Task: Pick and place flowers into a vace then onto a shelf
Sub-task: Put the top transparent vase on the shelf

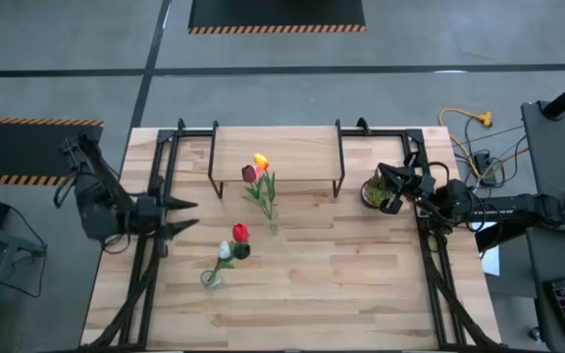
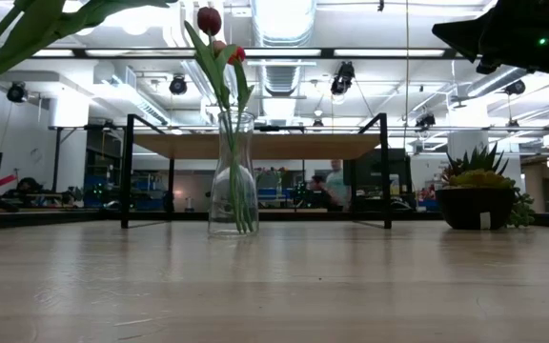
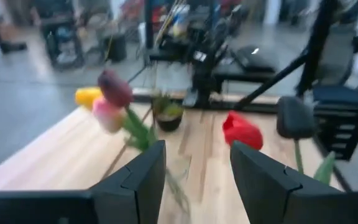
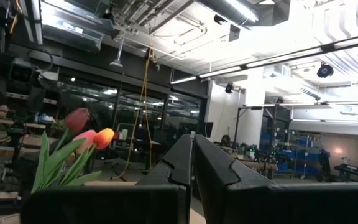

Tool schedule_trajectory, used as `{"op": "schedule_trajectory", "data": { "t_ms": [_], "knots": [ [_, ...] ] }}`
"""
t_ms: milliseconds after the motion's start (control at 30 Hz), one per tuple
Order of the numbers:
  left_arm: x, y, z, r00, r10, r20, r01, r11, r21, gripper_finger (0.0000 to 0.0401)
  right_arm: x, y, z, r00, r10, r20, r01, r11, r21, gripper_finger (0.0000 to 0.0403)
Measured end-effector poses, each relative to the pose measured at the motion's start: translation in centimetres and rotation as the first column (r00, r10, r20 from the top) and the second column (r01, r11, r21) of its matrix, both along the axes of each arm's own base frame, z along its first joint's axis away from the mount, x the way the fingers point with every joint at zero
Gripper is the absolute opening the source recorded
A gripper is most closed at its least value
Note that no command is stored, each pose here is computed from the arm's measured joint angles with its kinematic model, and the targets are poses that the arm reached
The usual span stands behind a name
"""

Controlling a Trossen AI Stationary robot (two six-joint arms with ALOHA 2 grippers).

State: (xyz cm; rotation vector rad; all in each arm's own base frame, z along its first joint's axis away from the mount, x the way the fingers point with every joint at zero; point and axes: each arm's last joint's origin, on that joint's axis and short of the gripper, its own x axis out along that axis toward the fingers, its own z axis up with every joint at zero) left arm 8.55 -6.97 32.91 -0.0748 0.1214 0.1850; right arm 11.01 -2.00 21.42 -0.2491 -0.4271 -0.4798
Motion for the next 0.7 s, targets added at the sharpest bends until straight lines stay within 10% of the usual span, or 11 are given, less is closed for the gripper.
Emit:
{"op": "schedule_trajectory", "data": {
  "t_ms": [200, 700],
  "knots": [
    [-0.2, 1.3, -1.2, 0.93, -0.267, 0.254, 0.232, 0.96, 0.159, 0.0164, 0.0, 0.0, 0.0, 1.0, 0.0, 0.001, 0.0, 1.0, 0.0, 0.0008],
    [-2.6, 4.6, -5.0, 0.891, -0.259, 0.372, 0.204, 0.962, 0.181, 0.0163, 0.0, 0.0, 0.0, 1.0, 0.006, 0.004, -0.006, 1.0, 0.013, 0.0009]
  ]
}}
